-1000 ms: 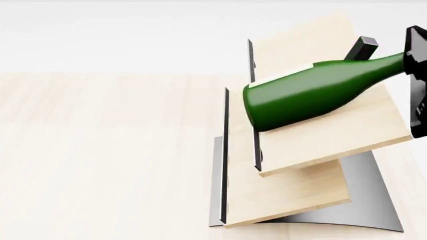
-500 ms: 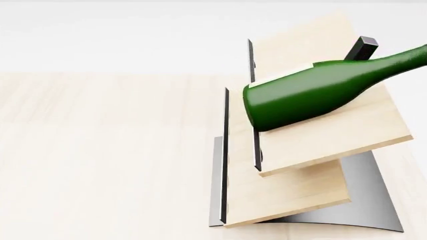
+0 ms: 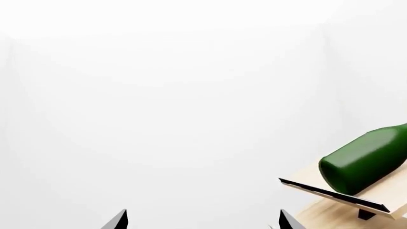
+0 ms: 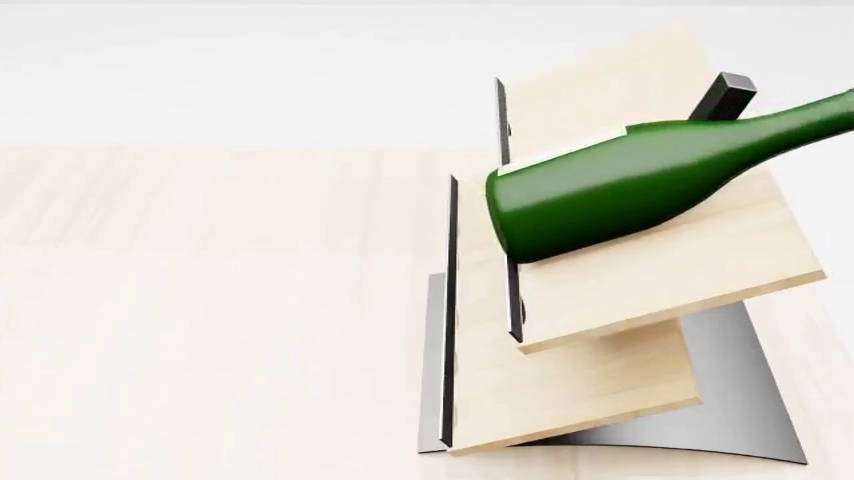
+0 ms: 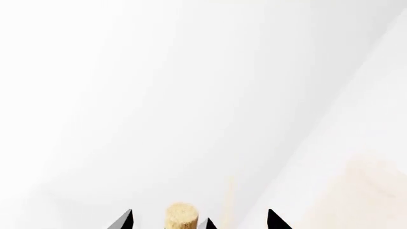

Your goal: Put the wine bottle on the wine rack.

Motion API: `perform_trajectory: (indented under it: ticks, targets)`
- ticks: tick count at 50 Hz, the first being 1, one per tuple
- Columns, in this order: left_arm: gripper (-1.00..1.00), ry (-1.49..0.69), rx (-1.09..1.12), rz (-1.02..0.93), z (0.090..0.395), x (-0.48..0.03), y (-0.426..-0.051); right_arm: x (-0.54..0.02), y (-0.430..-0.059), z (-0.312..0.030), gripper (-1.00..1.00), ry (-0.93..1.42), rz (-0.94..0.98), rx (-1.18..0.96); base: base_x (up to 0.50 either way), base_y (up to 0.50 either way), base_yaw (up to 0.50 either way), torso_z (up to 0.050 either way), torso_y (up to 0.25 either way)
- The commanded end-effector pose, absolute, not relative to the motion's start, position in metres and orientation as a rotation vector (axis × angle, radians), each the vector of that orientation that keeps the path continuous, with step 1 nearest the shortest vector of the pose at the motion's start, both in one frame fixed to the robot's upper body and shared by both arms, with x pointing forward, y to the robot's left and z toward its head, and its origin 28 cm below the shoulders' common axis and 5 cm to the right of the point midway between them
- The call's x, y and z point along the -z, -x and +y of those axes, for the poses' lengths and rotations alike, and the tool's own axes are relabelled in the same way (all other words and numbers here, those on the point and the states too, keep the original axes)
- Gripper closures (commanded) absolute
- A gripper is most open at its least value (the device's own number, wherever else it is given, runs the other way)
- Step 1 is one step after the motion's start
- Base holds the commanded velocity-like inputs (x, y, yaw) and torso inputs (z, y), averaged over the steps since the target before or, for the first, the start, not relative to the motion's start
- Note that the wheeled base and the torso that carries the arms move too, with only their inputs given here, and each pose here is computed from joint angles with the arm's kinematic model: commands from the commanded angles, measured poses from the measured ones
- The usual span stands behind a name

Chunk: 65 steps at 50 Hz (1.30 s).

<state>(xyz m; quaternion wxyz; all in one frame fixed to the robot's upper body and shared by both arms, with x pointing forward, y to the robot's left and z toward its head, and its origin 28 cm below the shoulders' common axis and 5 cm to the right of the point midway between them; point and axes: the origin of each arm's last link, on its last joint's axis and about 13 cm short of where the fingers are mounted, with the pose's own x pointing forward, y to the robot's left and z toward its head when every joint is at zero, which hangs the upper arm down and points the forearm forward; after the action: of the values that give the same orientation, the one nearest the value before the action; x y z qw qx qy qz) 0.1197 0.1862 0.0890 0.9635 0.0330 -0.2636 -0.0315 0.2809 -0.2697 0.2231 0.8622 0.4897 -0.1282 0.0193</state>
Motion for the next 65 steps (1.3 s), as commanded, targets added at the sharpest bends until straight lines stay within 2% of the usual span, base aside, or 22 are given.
perform_trajectory:
  ticks: [1, 10, 17, 23, 38, 52, 58, 65]
  targets:
    - [-1.0, -0.067, 0.062, -0.535, 0.187, -0.089, -0.12, -0.225, -0.26, -0.276, -1.0, -0.799, -0.351, 0.017, 0.0, 0.0, 0.0, 0.0, 0.0]
    - [-1.0, -0.071, 0.063, -0.532, 0.186, -0.088, -0.121, -0.247, -0.237, -0.282, -1.0, -0.526, -0.446, 0.072, 0.0, 0.0, 0.0, 0.0, 0.0]
    - [-1.0, -0.072, 0.065, -0.531, 0.185, -0.088, -0.121, -0.26, -0.217, -0.291, -1.0, -0.466, -0.53, 0.09, 0.0, 0.0, 0.0, 0.0, 0.0]
    - [-1.0, -0.073, 0.064, -0.531, 0.185, -0.088, -0.121, -0.273, -0.191, -0.295, -1.0, -0.383, -0.677, 0.085, 0.0, 0.0, 0.0, 0.0, 0.0]
    - [-1.0, -0.076, 0.065, -0.529, 0.185, -0.088, -0.121, -0.306, -0.131, -0.301, -1.0, -0.281, -0.853, 0.092, 0.0, 0.0, 0.0, 0.0, 0.0]
    - [-1.0, -0.078, 0.065, -0.529, 0.184, -0.088, -0.122, -0.307, -0.077, -0.324, -1.0, -0.338, -1.069, 0.097, 0.0, 0.0, 0.0, 0.0, 0.0]
    - [-1.0, -0.079, 0.065, -0.529, 0.184, -0.087, -0.122, -0.305, -0.032, -0.332, -1.0, -0.43, -1.229, 0.04, 0.0, 0.0, 0.0, 0.0, 0.0]
    - [-1.0, -0.079, 0.067, -0.528, 0.184, -0.087, -0.121, -0.307, -0.002, -0.338, -1.0, -0.521, -1.321, -0.003, 0.0, 0.0, 0.0, 0.0, 0.0]
